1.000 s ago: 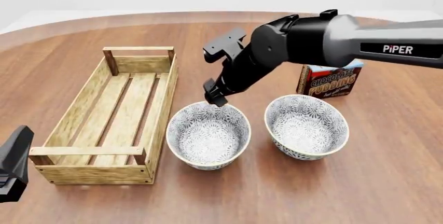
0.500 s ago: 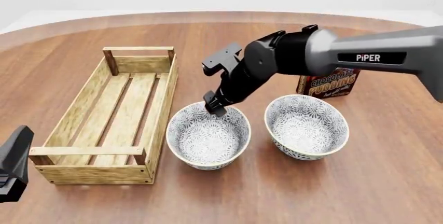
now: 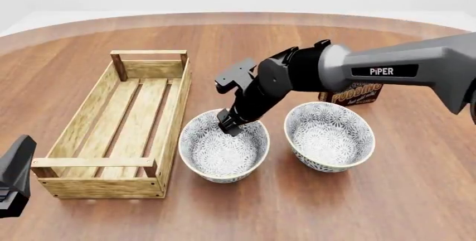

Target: Stack the left bowl on the right bowl and place them in the tray.

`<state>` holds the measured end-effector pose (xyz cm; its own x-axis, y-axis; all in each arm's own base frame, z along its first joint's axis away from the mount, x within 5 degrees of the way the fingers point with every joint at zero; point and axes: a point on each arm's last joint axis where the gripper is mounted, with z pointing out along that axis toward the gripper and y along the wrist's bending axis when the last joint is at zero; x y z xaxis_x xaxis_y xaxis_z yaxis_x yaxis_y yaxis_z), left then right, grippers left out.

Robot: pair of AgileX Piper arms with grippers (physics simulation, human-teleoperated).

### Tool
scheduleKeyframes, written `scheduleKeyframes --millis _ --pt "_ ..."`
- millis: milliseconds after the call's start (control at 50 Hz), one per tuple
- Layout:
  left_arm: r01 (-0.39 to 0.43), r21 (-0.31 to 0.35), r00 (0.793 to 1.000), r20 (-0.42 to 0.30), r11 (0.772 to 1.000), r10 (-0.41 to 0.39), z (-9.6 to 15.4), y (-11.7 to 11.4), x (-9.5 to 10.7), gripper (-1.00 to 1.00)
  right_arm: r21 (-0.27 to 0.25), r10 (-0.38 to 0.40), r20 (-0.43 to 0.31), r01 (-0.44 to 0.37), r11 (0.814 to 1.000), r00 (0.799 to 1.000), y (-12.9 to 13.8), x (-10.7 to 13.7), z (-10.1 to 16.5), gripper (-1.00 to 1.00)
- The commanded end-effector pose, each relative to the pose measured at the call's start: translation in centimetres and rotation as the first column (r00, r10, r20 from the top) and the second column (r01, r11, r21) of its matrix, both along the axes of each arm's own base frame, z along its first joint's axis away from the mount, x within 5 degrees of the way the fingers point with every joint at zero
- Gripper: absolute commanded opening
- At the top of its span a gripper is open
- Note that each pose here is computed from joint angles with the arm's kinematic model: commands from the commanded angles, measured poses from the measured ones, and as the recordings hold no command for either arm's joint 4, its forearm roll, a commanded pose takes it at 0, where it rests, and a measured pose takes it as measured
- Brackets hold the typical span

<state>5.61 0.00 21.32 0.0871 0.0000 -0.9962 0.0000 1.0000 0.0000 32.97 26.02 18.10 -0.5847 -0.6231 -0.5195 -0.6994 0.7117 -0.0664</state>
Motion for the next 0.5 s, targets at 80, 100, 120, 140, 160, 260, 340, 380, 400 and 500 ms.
scheduleKeyframes --millis 80,100,120,140,160,260,340,380,400,500 --pt "0.0 0.0 1.0 0.0 1.0 0.0 0.0 0.0 0.0 1.0 -0.003 -0.002 -0.013 0.002 1.0 1.0 0.2 -0.2 -1.0 1.0" --pt "0.0 0.0 1.0 0.0 1.0 0.0 0.0 0.0 0.0 1.0 -0.003 -0.002 -0.013 0.002 1.0 1.0 0.2 -0.2 -1.0 1.0" --pt "0.0 0.0 1.0 0.0 1.0 0.0 0.0 0.0 0.0 1.0 -0.003 -0.002 -0.013 0.002 1.0 1.0 0.2 -0.3 -1.1 1.0" --pt "0.0 0.0 1.0 0.0 1.0 0.0 0.0 0.0 0.0 1.0 -0.003 -0.003 -0.014 0.003 1.0 1.0 0.2 -0.3 -1.2 1.0" --pt "0.0 0.0 1.0 0.0 1.0 0.0 0.0 0.0 0.0 1.0 -0.003 -0.003 -0.017 0.003 1.0 1.0 0.3 -0.3 -1.3 1.0" --pt "0.0 0.0 1.0 0.0 1.0 0.0 0.0 0.0 0.0 1.0 -0.006 -0.003 -0.02 0.003 1.0 1.0 0.3 -0.3 -1.6 1.0" --pt "0.0 0.0 1.0 0.0 1.0 0.0 0.0 0.0 0.0 1.0 -0.011 -0.001 -0.023 0.0 1.0 1.0 0.2 -0.4 -1.7 1.0" --pt "0.0 0.0 1.0 0.0 1.0 0.0 0.0 0.0 0.0 1.0 -0.013 0.0 -0.024 0.0 1.0 1.0 0.2 -0.3 -1.8 1.0" --pt "0.0 0.0 1.0 0.0 1.0 0.0 0.0 0.0 0.0 1.0 -0.021 0.0 -0.024 -0.001 1.0 1.0 -0.1 0.0 -1.9 -1.0" --pt "0.0 0.0 1.0 0.0 1.0 0.0 0.0 0.0 0.0 1.0 -0.024 0.002 -0.022 -0.003 1.0 1.0 -0.3 0.1 -1.6 -1.0"
